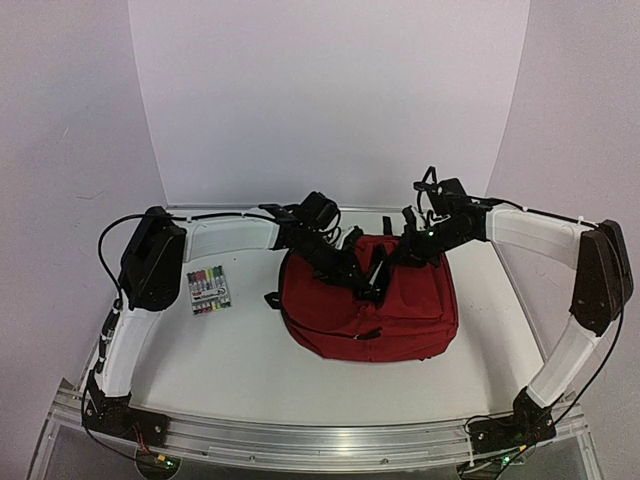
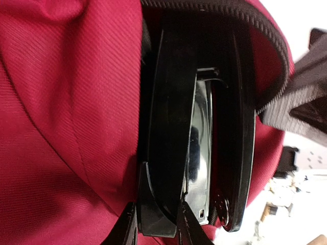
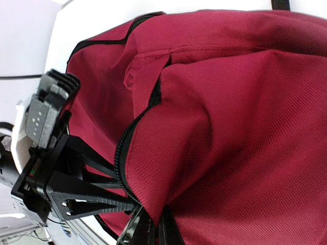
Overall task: Pack the student bag
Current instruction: Place the stationery in the student bag.
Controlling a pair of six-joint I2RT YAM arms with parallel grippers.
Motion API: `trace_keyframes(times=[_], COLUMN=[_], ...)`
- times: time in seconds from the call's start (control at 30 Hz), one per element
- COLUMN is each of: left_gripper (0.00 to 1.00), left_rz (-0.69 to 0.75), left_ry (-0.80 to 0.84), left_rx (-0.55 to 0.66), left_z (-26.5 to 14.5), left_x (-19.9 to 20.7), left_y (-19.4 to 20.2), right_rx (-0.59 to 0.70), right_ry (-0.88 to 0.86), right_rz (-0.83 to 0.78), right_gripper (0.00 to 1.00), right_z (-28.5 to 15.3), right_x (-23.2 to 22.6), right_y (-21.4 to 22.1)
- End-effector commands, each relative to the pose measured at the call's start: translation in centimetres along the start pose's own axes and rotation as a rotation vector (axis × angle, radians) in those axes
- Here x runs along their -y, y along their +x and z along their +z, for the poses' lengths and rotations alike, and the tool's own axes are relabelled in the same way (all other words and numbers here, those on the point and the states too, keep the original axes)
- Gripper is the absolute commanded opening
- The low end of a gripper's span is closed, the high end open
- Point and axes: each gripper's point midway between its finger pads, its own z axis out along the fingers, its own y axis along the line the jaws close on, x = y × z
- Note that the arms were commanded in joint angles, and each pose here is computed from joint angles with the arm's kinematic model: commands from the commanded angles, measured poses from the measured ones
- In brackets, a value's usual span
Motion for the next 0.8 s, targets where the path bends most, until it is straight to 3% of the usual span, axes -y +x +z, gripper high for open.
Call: trace_keyframes(times=[0.0,0.13,0.37,0.57,0.77], left_gripper=[0.00,0.00,0.00,0.00,0.16], left_rz=[0.032,0.019,0.057,0.121,0.176], left_ry=[-0.188,-0.316,-0.389,-0.185,0.108], left_rx=[0.223,0.304,0.314,0.277,0.265], left_z=[-2.7,-4.3,-3.2,-1.3,-1.2], left_x=[-0.3,-1.3,-0.1,4.3,9.1], left_y=[-5.0,-6.3,-6.7,-5.6,-4.6], right_rx=[-0.022,-0.060,-0.096,-0.087,-0.043], right_ry=[-0.091,-0.143,-0.212,-0.213,-0.193], right_rz=[-0.032,-0.008,0.041,0.066,0.049], right_gripper=[0.00,0.00,0.00,0.00,0.00], right_z=[-1.5,-1.2,-0.9,-0.6,-0.9], right_x=[-2.8,-3.5,-4.8,-4.5,-4.0], right_y=[0.4,1.0,0.9,0.3,-1.3])
